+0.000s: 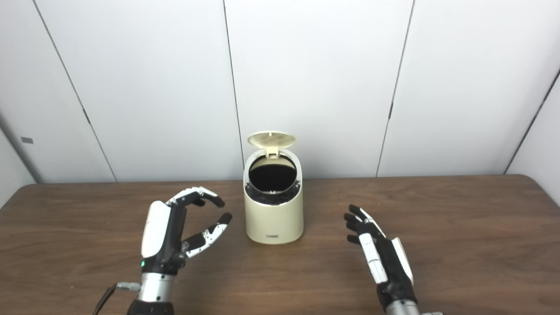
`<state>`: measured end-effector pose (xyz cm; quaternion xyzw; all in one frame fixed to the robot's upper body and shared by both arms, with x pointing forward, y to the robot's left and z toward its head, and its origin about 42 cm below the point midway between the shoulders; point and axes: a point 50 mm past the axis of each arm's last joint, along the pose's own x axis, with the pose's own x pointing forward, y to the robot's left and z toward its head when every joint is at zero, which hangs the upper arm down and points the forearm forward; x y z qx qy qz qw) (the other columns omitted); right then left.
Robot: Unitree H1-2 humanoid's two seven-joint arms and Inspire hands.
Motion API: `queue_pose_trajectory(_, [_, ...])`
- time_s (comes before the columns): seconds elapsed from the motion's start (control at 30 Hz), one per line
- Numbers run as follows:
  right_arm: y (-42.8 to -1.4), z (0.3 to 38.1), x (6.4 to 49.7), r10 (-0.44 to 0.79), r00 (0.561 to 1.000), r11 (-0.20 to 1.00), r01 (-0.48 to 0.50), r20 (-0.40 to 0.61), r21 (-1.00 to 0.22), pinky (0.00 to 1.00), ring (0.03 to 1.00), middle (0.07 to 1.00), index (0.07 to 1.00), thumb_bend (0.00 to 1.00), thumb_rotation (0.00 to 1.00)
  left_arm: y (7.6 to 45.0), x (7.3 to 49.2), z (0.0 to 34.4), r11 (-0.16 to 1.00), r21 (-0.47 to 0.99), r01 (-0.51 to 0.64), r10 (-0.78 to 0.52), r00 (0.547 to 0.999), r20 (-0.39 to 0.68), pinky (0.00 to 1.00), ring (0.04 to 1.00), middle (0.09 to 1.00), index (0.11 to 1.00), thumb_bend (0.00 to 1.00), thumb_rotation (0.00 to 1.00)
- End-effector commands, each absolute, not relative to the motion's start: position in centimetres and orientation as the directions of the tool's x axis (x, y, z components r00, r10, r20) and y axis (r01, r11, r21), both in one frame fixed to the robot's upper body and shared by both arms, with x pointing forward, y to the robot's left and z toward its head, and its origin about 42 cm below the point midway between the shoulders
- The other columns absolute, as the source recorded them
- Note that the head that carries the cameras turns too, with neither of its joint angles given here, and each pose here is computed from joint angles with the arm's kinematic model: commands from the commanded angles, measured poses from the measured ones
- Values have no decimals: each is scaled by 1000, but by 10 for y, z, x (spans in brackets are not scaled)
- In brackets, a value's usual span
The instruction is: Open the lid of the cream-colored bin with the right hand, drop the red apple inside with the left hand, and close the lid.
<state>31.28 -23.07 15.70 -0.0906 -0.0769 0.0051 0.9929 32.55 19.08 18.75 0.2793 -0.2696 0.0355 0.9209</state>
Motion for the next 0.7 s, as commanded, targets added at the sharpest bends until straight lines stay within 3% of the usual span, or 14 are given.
queue_pose_trajectory(0.0, [-228, 187, 325, 60, 964, 978, -5, 258, -209, 806, 876, 869, 890, 501, 1000, 201, 320, 199, 864, 481, -153, -124, 859, 496, 650, 731, 784, 748, 624, 363])
queue_pose_trajectory(0.1, [-227, 195, 330, 79, 959, 965, -5, 273, -261, 827, 888, 879, 891, 519, 1000, 210, 307, 194, 902, 429, -57, -144, 895, 422, 725, 800, 842, 860, 680, 490])
queue_pose_trajectory(0.27, [-226, 214, 347, 115, 940, 928, 14, 323, -372, 820, 895, 903, 892, 535, 1000, 220, 297, 181, 948, 319, 9, -131, 923, 362, 854, 905, 938, 970, 666, 631])
queue_pose_trajectory(0.5, [-223, 248, 373, 148, 917, 891, 39, 371, -452, 804, 893, 934, 890, 554, 1000, 229, 291, 161, 965, 262, 6, -72, 968, 242, 987, 977, 977, 999, 673, 743])
queue_pose_trajectory(0.63, [-216, 271, 387, 153, 906, 876, 61, 395, -479, 872, 962, 994, 894, 581, 1000, 234, 282, 141, 967, 254, 5, -52, 983, 177, 1000, 999, 997, 1000, 686, 784])
queue_pose_trajectory(0.67, [-214, 279, 392, 159, 900, 865, 70, 406, -497, 872, 944, 963, 889, 572, 1000, 236, 279, 136, 968, 249, 2, -43, 986, 160, 1000, 1000, 998, 1000, 689, 788])
